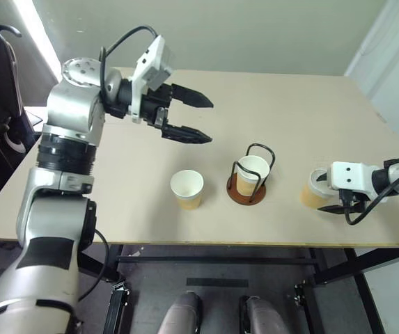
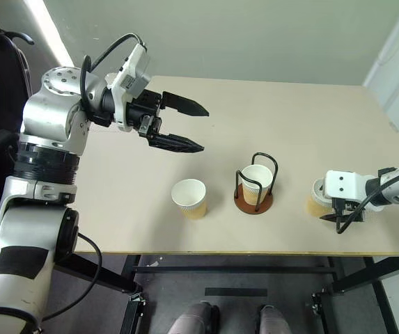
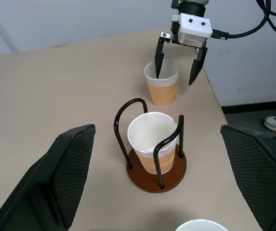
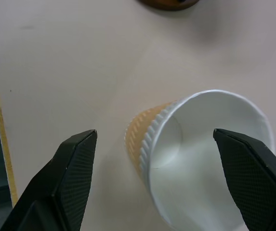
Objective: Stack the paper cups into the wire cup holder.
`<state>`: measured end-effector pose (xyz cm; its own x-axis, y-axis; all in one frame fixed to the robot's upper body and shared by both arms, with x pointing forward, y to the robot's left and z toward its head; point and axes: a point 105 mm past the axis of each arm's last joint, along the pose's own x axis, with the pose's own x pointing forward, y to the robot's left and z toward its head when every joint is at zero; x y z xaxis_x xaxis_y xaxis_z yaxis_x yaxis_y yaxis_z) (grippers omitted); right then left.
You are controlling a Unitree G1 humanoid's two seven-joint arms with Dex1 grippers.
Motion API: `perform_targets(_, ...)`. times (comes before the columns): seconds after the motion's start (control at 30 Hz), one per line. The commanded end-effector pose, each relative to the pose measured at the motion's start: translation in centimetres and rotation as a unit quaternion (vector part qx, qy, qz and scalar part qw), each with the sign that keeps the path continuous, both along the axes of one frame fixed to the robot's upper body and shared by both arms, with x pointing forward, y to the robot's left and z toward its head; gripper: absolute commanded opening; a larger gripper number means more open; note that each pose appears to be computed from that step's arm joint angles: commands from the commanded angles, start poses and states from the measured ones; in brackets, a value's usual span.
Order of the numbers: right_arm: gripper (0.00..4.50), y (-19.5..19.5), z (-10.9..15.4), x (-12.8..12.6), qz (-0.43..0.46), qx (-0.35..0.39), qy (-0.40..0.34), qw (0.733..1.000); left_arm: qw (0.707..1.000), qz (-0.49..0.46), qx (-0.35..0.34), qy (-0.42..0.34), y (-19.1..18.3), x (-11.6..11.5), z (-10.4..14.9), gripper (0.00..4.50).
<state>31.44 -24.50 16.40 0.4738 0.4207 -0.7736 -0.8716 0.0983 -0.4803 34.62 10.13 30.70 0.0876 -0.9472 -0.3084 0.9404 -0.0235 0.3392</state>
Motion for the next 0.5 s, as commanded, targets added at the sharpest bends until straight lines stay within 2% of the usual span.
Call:
perform_targets(0.03,2.6,0.0,1.2,0.4,0.004,-0.009,-0.021,1.0,1.0,-0.012,-0.006,-0.023,0.1,-0.8,1.2,4.5)
perform_targets(0.27,0.16,0.1,1.6,0.1,0.006,-0.002,-0.012,1.0,1.0,0.0,0.006,-0.023,0.9,-0.4,0.8,4.5)
perform_targets(0.3,0.03,0.0,1.6,0.0,0.007,-0.004,-0.01,1.0,1.0,0.002,0.007,-0.023,1.0,-0.4,0.9,4.5)
perform_targets(0.5,0.03,0.6,2.1,-0.7,0.014,0.007,-0.004,1.0,0.999,0.018,0.013,-0.025,2.0,0.1,1.0,4.5)
